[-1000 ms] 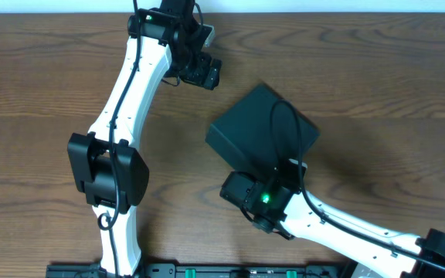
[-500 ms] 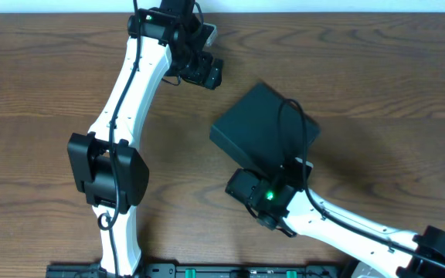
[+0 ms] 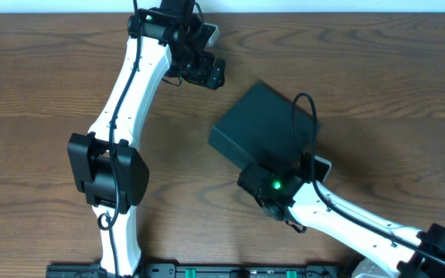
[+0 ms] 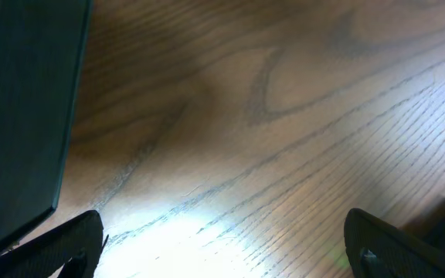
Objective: Pack container
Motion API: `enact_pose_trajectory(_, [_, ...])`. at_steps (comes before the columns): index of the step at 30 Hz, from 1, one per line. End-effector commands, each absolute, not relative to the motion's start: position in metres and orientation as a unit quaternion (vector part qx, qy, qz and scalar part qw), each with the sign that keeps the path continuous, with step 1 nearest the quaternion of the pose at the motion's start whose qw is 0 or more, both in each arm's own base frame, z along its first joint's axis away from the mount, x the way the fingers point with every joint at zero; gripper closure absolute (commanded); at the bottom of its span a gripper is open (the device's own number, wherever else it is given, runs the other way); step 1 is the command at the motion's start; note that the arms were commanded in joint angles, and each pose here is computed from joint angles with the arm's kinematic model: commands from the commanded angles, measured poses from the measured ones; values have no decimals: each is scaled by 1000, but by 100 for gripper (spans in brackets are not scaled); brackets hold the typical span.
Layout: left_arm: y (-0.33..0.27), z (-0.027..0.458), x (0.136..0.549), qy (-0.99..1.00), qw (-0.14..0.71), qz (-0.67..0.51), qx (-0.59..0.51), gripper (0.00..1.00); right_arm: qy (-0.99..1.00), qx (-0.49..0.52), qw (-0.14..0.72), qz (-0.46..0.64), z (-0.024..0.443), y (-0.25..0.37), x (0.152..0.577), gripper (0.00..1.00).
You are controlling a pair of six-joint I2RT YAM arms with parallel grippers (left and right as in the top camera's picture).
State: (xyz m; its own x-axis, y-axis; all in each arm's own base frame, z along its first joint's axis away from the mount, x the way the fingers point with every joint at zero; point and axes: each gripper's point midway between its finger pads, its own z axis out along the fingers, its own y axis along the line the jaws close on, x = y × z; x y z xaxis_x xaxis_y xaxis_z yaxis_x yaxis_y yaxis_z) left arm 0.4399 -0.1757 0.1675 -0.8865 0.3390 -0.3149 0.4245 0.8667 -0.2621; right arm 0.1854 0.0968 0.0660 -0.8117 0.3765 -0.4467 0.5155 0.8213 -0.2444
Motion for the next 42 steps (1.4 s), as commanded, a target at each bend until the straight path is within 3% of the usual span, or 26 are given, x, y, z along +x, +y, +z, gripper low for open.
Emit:
enact_pose_trajectory(1, [-170,164,439,959,127,-145,205,4,938,260,162,-164,57,102,178,1])
enact_pose_trajectory(6, [-156,162,444,965,132,-108,199,5,963,223,92,-121,51,128,154,1])
enact_pose_trajectory(11, [-154,162,445,965,132,-107,197,5,971,202,117,-60,74,145,149,1])
enact_pose_trajectory(17, [-154,162,445,965,133,-107,197,4,963,208,173,0,87,161,171,1])
enact_pose_trajectory(31, [-155,162,447,962,139,-108,209,5,941,198,258,-89,68,147,204,1])
enact_pose_trajectory(42, [-157,163,447,961,139,-112,210,5,931,210,258,-147,51,129,211,1])
